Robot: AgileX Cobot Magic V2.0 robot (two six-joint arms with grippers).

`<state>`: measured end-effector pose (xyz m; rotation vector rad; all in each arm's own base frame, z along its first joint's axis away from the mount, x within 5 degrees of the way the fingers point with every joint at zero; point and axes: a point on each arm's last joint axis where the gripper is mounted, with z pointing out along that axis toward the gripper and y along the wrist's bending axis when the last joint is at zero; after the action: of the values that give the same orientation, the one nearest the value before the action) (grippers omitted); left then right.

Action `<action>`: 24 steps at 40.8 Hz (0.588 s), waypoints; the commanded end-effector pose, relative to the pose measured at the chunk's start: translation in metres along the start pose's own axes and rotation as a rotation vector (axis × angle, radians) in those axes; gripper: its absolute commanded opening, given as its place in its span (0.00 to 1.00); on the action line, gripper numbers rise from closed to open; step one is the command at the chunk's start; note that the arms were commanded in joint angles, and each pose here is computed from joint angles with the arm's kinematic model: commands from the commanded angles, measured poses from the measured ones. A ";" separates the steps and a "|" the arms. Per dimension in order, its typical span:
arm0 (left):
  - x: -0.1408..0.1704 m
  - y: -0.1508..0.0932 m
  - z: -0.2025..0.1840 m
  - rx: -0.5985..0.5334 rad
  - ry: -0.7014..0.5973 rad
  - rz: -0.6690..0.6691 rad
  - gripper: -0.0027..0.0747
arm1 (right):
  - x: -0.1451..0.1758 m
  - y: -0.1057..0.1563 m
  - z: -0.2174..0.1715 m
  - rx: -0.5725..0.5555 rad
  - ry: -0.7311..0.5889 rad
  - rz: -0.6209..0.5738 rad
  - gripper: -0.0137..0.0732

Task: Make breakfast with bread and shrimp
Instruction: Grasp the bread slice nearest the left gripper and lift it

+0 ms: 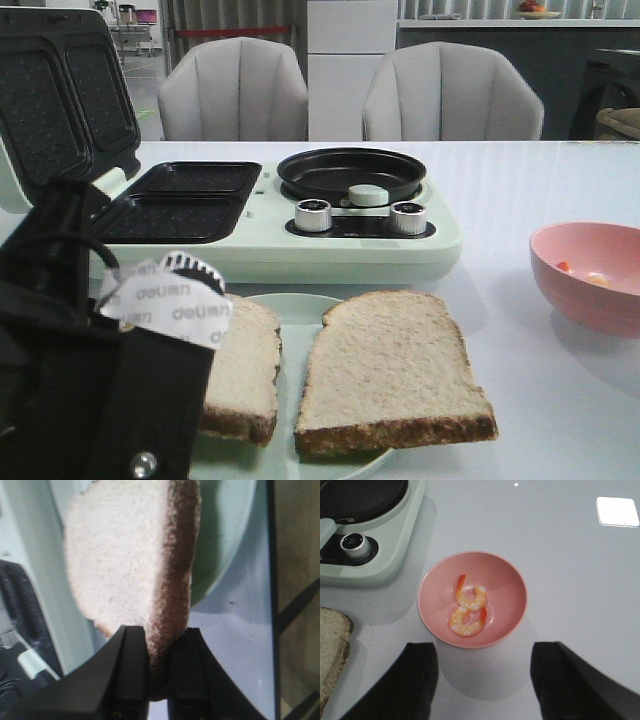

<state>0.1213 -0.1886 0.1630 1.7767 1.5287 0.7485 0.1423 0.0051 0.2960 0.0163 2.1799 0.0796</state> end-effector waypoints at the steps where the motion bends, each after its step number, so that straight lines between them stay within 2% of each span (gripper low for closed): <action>1: 0.003 0.024 -0.020 -0.141 0.002 -0.073 0.16 | -0.016 -0.001 -0.006 0.010 -0.108 -0.014 0.75; 9: 0.019 0.055 -0.050 -0.302 -0.066 -0.171 0.16 | -0.016 -0.001 -0.006 0.010 -0.108 -0.014 0.75; 15: 0.032 0.080 -0.066 -0.453 -0.132 -0.196 0.16 | -0.016 -0.001 -0.006 0.010 -0.108 -0.014 0.75; 24: 0.049 0.110 -0.056 -0.526 -0.130 -0.194 0.16 | -0.016 -0.001 -0.006 0.010 -0.108 -0.014 0.75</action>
<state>0.1388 -0.1466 0.2613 1.3347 1.3154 0.7862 0.1423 0.0051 0.2960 0.0163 2.1799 0.0796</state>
